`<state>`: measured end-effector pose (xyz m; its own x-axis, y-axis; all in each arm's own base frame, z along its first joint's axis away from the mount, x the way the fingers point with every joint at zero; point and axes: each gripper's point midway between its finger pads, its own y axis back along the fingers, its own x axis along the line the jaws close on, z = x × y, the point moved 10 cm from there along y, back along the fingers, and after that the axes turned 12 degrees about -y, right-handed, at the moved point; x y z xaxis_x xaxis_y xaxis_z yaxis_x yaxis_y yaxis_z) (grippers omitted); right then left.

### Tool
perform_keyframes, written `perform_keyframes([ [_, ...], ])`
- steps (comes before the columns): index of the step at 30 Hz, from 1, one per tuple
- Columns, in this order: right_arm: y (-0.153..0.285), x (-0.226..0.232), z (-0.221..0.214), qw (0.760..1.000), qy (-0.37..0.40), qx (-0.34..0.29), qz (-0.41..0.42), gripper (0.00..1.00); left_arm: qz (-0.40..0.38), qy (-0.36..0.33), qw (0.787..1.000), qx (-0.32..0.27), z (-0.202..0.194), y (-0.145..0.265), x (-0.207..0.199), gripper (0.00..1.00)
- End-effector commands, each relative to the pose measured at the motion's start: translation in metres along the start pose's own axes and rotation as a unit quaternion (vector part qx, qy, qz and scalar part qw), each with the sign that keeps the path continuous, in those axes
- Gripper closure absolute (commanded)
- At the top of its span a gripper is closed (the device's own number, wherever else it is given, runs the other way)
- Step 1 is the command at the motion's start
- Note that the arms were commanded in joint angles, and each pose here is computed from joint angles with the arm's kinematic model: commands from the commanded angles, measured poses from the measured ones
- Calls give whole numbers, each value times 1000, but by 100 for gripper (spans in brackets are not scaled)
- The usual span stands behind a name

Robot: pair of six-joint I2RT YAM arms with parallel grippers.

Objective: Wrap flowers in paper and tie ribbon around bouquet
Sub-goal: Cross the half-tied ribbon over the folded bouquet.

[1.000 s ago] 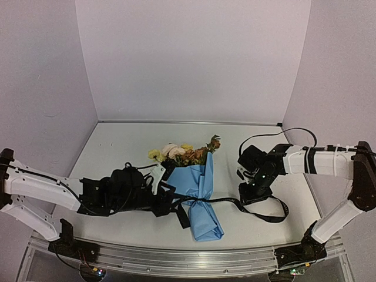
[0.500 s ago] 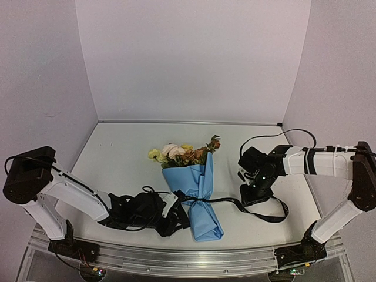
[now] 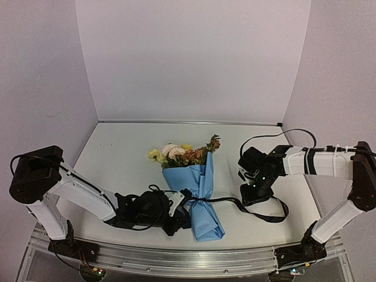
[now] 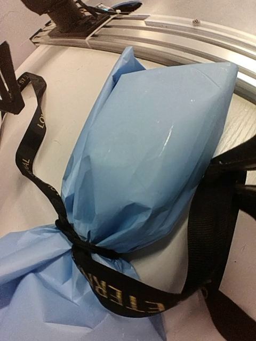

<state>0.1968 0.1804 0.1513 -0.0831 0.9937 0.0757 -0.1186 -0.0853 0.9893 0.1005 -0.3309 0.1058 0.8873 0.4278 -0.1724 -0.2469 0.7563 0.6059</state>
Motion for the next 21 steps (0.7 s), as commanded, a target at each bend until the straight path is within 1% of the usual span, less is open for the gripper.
perform_keyframes([
  [1, 9, -6, -1, 1000, 3, -23, -20, 62, 17, -16, 999, -44, 27, 23, -2, 100],
  [3, 11, -8, -2, 999, 10, -21, -31, 62, 24, -24, 998, -62, 40, 39, 1, 100],
  [6, 15, -12, -2, 998, 17, -20, -55, 63, 13, -39, 996, -77, 61, 53, 5, 100],
  [9, 17, -17, -2, 996, 15, -24, -80, 62, -30, -62, 994, -82, 87, 56, 7, 100],
  [12, 19, -23, -5, 995, 3, -27, -95, 60, -66, -87, 992, -70, 111, 41, 10, 100],
  [14, 19, -29, -7, 994, -17, -36, -104, 54, -90, -108, 988, -62, 126, 26, 9, 100],
  [16, 19, -37, -8, 992, -35, -45, -116, 51, -109, -125, 985, -52, 140, 5, 7, 100],
  [21, 19, -70, -19, 977, -131, -73, -153, 42, -149, -143, 978, -35, 150, -38, 4, 100],
])
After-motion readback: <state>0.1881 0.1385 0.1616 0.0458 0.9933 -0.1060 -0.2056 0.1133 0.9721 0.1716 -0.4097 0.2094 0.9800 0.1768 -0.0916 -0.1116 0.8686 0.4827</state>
